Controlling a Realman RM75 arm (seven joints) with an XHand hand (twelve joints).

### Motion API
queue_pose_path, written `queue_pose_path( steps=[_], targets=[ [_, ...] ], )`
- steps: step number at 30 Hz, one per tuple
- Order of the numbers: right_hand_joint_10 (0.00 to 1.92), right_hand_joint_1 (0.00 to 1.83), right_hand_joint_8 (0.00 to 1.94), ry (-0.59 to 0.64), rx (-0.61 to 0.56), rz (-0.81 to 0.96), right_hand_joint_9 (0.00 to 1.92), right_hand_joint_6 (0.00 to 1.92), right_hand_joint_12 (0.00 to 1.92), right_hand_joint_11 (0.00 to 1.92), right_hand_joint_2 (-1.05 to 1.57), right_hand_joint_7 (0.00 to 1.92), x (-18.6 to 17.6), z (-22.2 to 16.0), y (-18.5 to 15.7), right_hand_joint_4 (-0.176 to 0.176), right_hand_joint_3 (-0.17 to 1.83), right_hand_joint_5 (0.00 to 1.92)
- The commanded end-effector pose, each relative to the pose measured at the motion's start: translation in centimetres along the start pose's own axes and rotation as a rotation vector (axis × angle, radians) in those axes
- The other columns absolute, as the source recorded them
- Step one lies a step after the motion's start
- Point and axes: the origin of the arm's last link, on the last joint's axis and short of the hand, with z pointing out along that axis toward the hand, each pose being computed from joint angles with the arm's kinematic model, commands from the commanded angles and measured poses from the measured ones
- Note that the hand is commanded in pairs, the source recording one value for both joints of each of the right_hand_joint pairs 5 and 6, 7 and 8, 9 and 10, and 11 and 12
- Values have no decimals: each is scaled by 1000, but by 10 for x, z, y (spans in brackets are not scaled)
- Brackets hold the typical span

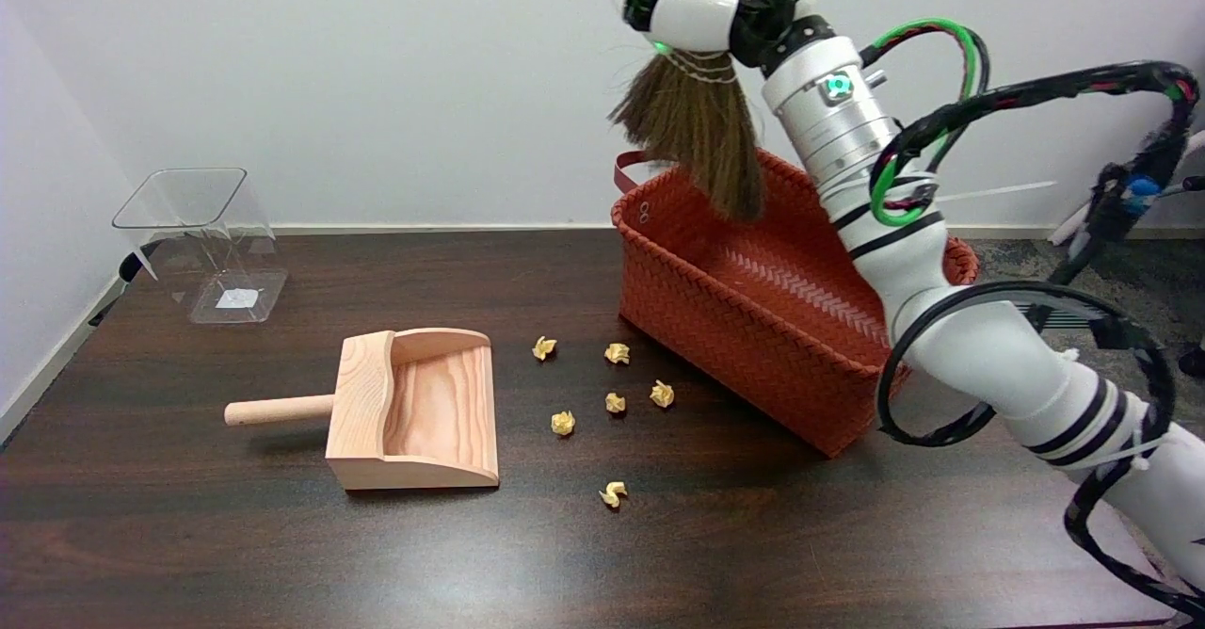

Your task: Sweep the paper balls into the dustpan.

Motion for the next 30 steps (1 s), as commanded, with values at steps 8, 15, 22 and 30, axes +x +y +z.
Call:
queue_pose_path(
  steps=[8, 15, 22, 30],
  targets=[
    [1920, 1103, 1920, -7, -97, 32, 1920, 1920, 1920, 1920, 1037, 1920, -72, -20, 14, 0, 1083, 1920],
    [1920, 1104, 1920, 5, -139, 59, 1920, 1920, 1920, 1920, 1046, 1920, -80, -31, 23, 0, 1077, 1920],
    [1920, 1104, 1920, 22, -162, 74, 1920, 1920, 1920, 1920, 1050, 1920, -86, -39, 27, 0, 1075, 1920],
    [1920, 1103, 1920, 54, -192, 73, 1920, 1920, 1920, 1920, 1052, 1920, -93, -47, 34, 0, 1075, 1920]
  ],
)
